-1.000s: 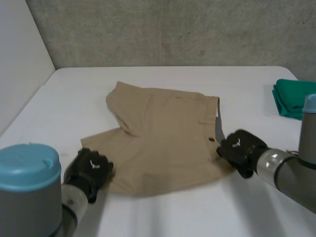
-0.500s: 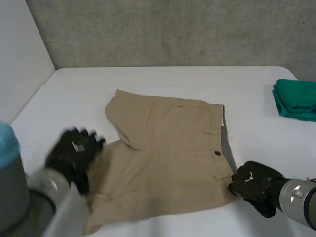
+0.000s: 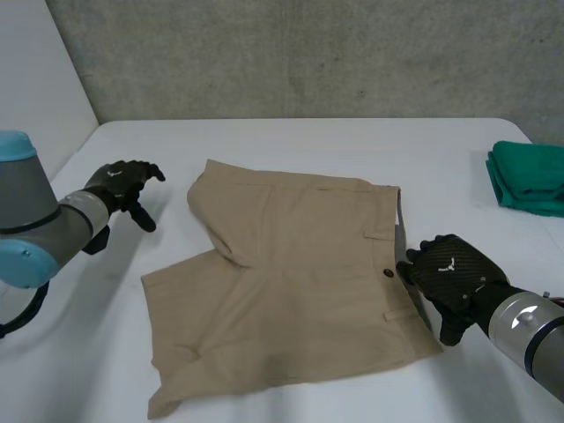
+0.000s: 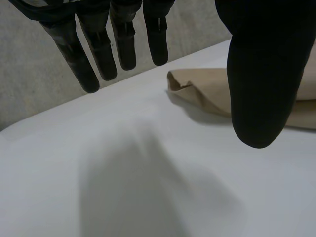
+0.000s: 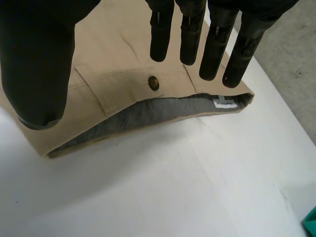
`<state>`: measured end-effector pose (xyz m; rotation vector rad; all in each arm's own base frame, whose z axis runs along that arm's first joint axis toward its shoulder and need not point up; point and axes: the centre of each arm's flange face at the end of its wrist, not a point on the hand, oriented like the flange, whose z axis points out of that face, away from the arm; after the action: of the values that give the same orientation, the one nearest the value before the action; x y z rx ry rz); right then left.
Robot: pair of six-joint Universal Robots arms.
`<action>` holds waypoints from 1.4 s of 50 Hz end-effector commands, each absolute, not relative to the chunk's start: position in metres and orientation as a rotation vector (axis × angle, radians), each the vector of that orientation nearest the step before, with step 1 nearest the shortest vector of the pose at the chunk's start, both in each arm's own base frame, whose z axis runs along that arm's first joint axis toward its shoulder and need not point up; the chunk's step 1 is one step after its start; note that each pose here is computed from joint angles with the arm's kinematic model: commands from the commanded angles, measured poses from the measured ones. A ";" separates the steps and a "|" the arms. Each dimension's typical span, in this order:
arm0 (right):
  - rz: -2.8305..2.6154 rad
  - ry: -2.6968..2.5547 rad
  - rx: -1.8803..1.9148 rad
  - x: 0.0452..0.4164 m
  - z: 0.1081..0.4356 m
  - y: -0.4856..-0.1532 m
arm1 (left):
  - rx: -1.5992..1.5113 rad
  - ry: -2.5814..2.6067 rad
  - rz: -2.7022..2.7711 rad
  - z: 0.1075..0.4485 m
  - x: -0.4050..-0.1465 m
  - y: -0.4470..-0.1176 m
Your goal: Fold the laundry.
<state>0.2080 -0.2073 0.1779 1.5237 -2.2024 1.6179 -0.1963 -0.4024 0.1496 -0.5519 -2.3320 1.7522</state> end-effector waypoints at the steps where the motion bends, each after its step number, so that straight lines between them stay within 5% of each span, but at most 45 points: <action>1: 1.639 -2.189 1.520 0.208 0.173 -0.205 | -0.585 -2.299 1.758 0.131 -0.209 -0.423; 23: 1.633 -2.196 1.515 0.206 0.170 -0.202 | -0.713 -2.222 1.609 0.106 -0.261 -0.427; 50: 1.627 -2.202 1.519 0.206 0.164 -0.197 | -0.736 -1.970 1.667 0.142 -0.331 -0.391; 65: 1.618 -2.209 1.527 0.206 0.162 -0.195 | -0.661 -1.995 1.828 0.164 -0.311 -0.400; 70: 1.616 -2.211 1.525 0.205 0.161 -0.194 | -0.677 -2.083 1.884 0.163 -0.278 -0.412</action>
<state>0.2058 -0.1946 0.1619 1.5269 -2.2094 1.6180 -0.3093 -0.4019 0.1601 -0.6619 -2.0083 1.8204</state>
